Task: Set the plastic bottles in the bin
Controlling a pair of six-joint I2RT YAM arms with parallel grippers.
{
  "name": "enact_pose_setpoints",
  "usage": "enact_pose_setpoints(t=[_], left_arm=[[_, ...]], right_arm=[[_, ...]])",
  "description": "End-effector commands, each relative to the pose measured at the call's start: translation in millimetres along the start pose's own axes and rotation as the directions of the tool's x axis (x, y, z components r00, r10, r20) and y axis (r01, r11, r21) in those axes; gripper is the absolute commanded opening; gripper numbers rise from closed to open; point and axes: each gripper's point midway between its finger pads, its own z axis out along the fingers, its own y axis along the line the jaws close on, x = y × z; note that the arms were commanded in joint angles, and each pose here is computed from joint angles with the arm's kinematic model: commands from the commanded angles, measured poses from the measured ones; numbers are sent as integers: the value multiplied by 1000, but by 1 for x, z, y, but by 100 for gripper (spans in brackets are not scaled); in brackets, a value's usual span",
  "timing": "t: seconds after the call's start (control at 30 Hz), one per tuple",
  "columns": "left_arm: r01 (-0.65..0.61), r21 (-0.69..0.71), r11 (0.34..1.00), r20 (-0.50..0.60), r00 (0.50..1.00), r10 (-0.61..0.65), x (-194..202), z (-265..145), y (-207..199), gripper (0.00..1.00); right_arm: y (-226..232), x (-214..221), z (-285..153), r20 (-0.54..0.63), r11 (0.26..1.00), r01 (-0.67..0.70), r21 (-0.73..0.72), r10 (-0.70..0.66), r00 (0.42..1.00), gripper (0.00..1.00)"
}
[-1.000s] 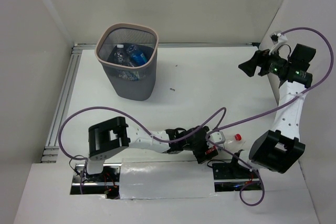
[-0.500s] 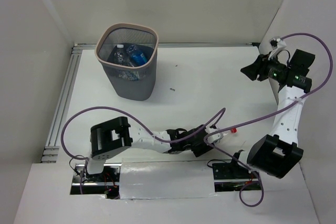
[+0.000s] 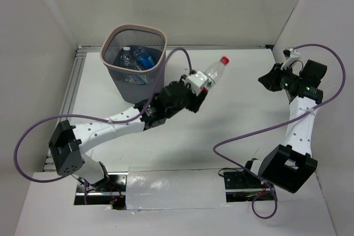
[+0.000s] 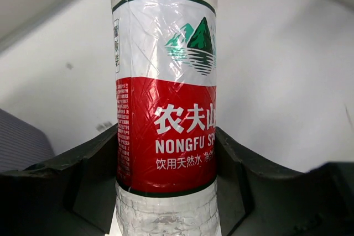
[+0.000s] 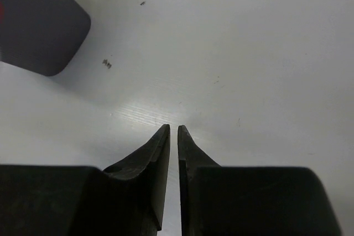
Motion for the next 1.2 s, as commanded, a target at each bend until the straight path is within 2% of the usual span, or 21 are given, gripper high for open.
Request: enact_pose_setpoints(t=[0.0,0.1,0.2,0.27,0.4,0.53,0.6,0.67,0.7,0.73,0.8,0.87,0.93,1.07,1.17], left_arm=[[39,-77,996,180,983,-25,-79,-20,42,6],[101,-233,967,270,962,-36,-110,-35,97,6],[166,-365,916,310,950,-49,-118,-53,150,6],[204,-449,870,336,941,-48,-118,-68,184,8],[248,-532,809,370,928,-40,-117,-94,224,11],[266,-608,748,340,939,-57,-95,-104,260,12],[274,-644,714,321,944,-73,-80,-109,279,15],[269,-658,703,278,955,-106,-61,-106,288,35],[275,-670,690,264,956,-125,-52,-105,297,47],[275,-670,690,264,956,-125,-52,-105,297,69],[263,-671,693,249,961,-123,-47,-105,300,83],[263,-653,710,271,957,-106,-63,-106,298,95],[255,-645,720,277,957,-91,-75,-110,297,99],[234,-586,776,323,946,-42,-116,-117,278,99],[217,-482,849,386,922,-16,-152,-128,243,99]], right_arm=[[-5,0,-3,10,996,90,21,-91,996,18],[-6,5,-3,-2,994,109,18,-109,994,19],[-6,11,-2,-15,995,104,14,-103,995,24],[-7,18,0,-27,994,113,9,-113,993,27],[-8,31,1,-56,991,133,-3,-133,990,34],[-7,40,2,-69,990,141,-20,-142,987,38],[-6,43,3,-77,990,139,-34,-141,987,45],[-6,45,3,-83,989,142,-37,-145,986,51],[-7,49,4,-96,989,141,-44,-145,985,61],[-4,51,3,-101,989,139,-58,-144,984,68],[-4,53,3,-105,986,154,-63,-160,982,77],[-1,55,4,-111,983,169,-76,-176,978,90],[2,59,6,-118,983,164,-88,-174,978,100],[10,64,11,-133,981,160,-111,-174,976,100],[9,64,11,-138,983,152,-102,-165,977,100]])
